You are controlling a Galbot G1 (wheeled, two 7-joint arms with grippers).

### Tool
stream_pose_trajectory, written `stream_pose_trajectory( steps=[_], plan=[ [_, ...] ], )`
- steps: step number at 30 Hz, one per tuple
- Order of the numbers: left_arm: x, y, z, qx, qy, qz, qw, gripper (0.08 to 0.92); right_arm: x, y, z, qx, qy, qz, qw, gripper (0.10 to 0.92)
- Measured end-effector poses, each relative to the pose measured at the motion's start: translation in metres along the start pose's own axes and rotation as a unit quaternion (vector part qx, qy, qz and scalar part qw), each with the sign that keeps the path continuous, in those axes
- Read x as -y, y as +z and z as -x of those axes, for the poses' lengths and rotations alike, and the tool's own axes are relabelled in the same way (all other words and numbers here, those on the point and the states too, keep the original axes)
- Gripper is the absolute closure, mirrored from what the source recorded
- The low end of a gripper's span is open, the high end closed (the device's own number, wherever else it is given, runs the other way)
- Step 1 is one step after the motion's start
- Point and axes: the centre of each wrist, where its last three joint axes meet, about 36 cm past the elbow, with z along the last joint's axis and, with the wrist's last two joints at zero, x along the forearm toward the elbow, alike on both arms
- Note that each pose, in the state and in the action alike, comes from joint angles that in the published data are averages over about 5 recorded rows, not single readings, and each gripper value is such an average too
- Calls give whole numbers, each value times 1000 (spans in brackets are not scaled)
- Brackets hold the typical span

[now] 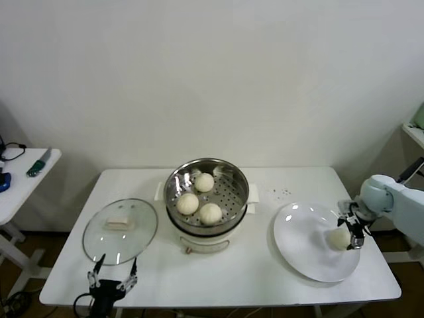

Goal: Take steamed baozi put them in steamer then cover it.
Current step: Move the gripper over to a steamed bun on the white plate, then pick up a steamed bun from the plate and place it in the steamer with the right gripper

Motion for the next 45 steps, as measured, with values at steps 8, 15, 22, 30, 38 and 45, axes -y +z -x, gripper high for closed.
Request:
stream_pose_trajectory(
  steps=[8, 15, 22, 30, 38, 45],
  plan=[
    [1, -1, 0, 0, 0, 0, 1000, 177, 2, 2, 3, 2, -3, 10, 1000, 301],
    [1, 0, -1, -1, 0, -1, 1000, 177, 1, 4, 5, 4, -8, 15, 1000, 328],
    [1, -1, 0, 1, 1, -1, 1000, 177, 5, 4, -5, 13, -5, 22, 1000, 338],
    [3, -4, -1, 4, 5, -4, 1000, 177, 38, -13, -56, 41, 20, 32, 998, 336],
    [7, -9, -2, 6, 16, -12, 1000, 177, 91, -69, -146, 85, 55, 25, 995, 335],
    [7, -17, -2, 7, 19, -17, 1000, 177, 119, -146, -216, 122, 69, 5, 990, 333]
  ],
)
